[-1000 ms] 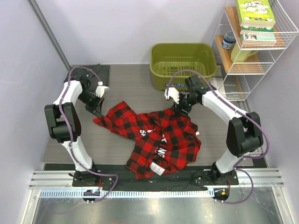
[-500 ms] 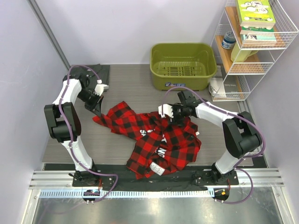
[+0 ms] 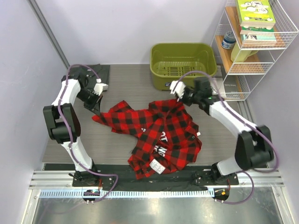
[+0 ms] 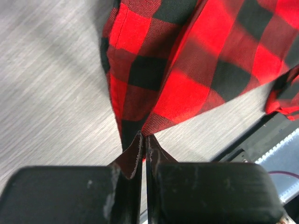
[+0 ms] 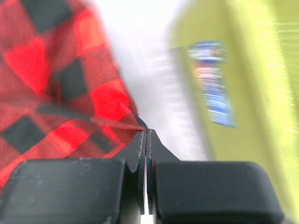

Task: Fold and stack the long sleeve shirts
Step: Flatten the shirt out

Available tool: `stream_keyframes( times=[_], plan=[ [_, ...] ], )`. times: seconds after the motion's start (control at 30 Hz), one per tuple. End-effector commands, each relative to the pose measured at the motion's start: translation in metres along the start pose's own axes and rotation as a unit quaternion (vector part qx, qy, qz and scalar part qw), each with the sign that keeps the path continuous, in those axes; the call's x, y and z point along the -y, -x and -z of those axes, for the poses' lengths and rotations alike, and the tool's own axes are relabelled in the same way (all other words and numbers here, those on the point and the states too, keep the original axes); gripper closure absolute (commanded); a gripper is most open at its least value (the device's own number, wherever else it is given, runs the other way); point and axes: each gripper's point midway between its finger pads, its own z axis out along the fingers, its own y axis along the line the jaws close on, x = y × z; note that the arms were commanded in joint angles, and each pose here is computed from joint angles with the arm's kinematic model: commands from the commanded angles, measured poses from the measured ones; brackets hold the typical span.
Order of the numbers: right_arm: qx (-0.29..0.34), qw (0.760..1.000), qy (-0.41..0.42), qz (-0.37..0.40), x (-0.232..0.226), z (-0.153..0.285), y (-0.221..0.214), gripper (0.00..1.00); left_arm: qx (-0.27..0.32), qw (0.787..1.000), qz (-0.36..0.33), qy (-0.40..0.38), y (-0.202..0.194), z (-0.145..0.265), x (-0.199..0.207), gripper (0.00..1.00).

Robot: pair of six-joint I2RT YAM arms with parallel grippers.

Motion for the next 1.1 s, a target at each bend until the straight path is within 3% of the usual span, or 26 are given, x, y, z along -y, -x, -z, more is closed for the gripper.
stream_keyframes(
  times=[0.0, 0.17, 0.3, 0.37, 0.47, 0.6, 0.7, 0.9, 1.07],
  plan=[
    [0.095, 0.986, -0.128, -0.042, 0.065, 0.088, 0.075, 0.99, 0.07, 0.994, -0.054, 0.061, 0.019, 0.032, -0.004, 1.0],
    [0.113, 0.972, -0.189, -0.079, 0.082, 0.131, 0.088, 0.99, 0.106, 0.988, -0.067, 0.094, 0.028, 0.039, -0.008, 1.0],
    [0.121, 0.956, -0.243, -0.109, 0.104, 0.16, 0.096, 0.99, 0.191, 0.966, -0.08, 0.156, 0.063, 0.077, -0.015, 1.0],
    [0.136, 0.947, -0.268, -0.118, 0.115, 0.178, 0.109, 0.99, 0.223, 0.958, -0.1, 0.151, 0.078, 0.094, -0.003, 1.0],
    [0.152, 0.941, -0.275, -0.127, 0.12, 0.19, 0.122, 0.99, 0.203, 0.963, -0.141, 0.11, 0.086, 0.094, 0.033, 1.0],
    [0.139, 0.937, -0.291, -0.135, 0.12, 0.194, 0.114, 0.99, 0.149, 0.966, -0.202, 0.067, 0.086, 0.059, 0.089, 1.0],
    [0.128, 0.933, -0.308, -0.137, 0.119, 0.2, 0.107, 0.99, 0.13, 0.96, -0.232, 0.088, 0.084, 0.032, 0.108, 1.0],
    [0.108, 0.933, -0.305, -0.155, 0.106, 0.192, 0.087, 0.99, 0.096, 0.969, -0.204, 0.097, 0.085, -0.017, 0.1, 1.0],
    [0.101, 0.936, -0.298, -0.159, 0.1, 0.19, 0.083, 0.99, 0.097, 0.969, -0.183, 0.132, 0.094, -0.016, 0.075, 1.0]
  ],
)
